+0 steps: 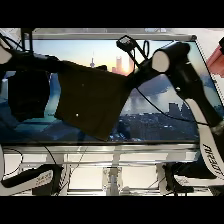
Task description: Fold the clothes and pants, and hang the long-sleeved shirts on hangers.
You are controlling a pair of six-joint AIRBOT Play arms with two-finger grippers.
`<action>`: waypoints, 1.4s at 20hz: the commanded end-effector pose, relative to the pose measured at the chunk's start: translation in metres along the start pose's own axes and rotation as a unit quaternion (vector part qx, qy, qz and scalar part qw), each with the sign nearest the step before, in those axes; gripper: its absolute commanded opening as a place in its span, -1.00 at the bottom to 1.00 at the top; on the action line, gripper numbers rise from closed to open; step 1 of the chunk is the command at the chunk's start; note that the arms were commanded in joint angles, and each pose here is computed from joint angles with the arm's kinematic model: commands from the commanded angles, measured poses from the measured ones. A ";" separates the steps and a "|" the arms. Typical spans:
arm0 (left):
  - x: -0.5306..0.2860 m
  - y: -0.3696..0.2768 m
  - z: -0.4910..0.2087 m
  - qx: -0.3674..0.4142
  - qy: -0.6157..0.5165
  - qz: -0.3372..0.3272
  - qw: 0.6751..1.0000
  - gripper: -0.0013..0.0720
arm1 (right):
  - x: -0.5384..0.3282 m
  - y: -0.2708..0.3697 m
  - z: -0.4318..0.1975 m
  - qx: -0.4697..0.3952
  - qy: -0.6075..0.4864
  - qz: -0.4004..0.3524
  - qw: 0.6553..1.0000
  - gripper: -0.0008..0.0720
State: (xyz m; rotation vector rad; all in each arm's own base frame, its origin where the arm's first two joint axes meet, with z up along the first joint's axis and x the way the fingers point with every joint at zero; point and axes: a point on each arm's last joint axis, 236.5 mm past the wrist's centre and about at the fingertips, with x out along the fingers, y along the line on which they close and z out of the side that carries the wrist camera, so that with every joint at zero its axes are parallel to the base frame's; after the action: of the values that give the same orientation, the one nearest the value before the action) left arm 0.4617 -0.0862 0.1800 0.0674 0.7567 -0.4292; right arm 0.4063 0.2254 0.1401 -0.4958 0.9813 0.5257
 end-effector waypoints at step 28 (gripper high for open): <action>0.040 0.068 -0.248 0.156 0.320 0.062 0.933 -0.89 | 0.119 0.183 -0.114 -0.031 0.209 0.195 0.958 -0.95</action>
State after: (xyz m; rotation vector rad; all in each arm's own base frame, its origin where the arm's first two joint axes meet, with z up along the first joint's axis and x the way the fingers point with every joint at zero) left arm 0.3868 0.0043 -0.0078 0.5447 1.1887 -0.3857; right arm 0.3030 0.3065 -0.0354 -0.4756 1.4367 0.7897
